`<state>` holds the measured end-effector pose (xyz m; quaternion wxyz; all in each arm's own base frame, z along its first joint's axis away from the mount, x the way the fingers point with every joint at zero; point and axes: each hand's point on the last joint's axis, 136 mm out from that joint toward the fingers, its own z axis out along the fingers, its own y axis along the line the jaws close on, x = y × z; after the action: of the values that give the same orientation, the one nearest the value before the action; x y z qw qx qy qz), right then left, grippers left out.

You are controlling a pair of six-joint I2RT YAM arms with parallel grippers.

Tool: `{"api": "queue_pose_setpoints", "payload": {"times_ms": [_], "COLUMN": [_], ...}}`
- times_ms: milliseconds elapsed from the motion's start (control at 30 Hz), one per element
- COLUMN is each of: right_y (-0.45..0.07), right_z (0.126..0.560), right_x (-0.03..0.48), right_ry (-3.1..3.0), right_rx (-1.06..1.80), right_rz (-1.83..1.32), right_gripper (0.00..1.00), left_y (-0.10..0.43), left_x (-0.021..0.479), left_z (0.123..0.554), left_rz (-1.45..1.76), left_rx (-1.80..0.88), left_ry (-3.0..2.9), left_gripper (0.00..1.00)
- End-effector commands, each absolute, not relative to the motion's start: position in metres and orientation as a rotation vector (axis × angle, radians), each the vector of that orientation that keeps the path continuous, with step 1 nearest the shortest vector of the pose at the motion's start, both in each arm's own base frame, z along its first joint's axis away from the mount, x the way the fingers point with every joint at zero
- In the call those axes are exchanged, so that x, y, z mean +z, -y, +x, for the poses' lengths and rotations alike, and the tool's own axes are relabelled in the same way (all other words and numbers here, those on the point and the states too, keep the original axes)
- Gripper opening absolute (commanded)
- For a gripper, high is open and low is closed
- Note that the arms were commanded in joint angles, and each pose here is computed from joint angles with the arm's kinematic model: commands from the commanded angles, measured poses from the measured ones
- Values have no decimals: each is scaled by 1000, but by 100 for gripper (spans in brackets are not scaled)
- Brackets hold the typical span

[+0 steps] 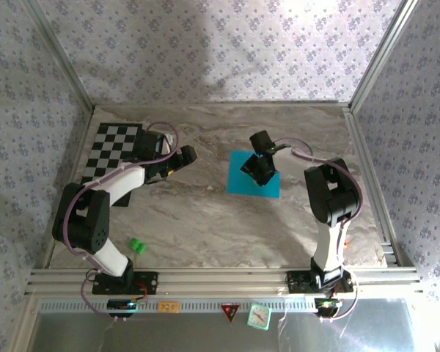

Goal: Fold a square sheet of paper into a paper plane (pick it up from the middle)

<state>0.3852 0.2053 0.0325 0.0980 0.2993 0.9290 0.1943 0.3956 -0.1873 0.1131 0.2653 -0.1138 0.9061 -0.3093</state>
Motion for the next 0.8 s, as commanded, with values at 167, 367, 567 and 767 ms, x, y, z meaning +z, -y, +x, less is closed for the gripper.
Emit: {"api": "queue_pose_setpoints", "payload": {"times_ms": [167,367,567,767], "right_y": [-143,-119,-120,-131], "right_z": [425,429,434,418], "right_x": [93,55,37,14], "right_ry": [-2628,-2849,-2882,-2938], "right_rx": [635,542,524,439], "right_rz": [679,439,430,503], "right_gripper": [54,53,53,54], "left_y": [231,263,277,281], "left_x": [120,116,115,114], "left_z": [393,387,383,381], "left_rz": [-212,-136,-106,-96], "left_rx": [-880,-901,-912,-903], "left_ry": [-2488,-2528,-2548,-2567], "left_gripper": [99,99,99,99]}}
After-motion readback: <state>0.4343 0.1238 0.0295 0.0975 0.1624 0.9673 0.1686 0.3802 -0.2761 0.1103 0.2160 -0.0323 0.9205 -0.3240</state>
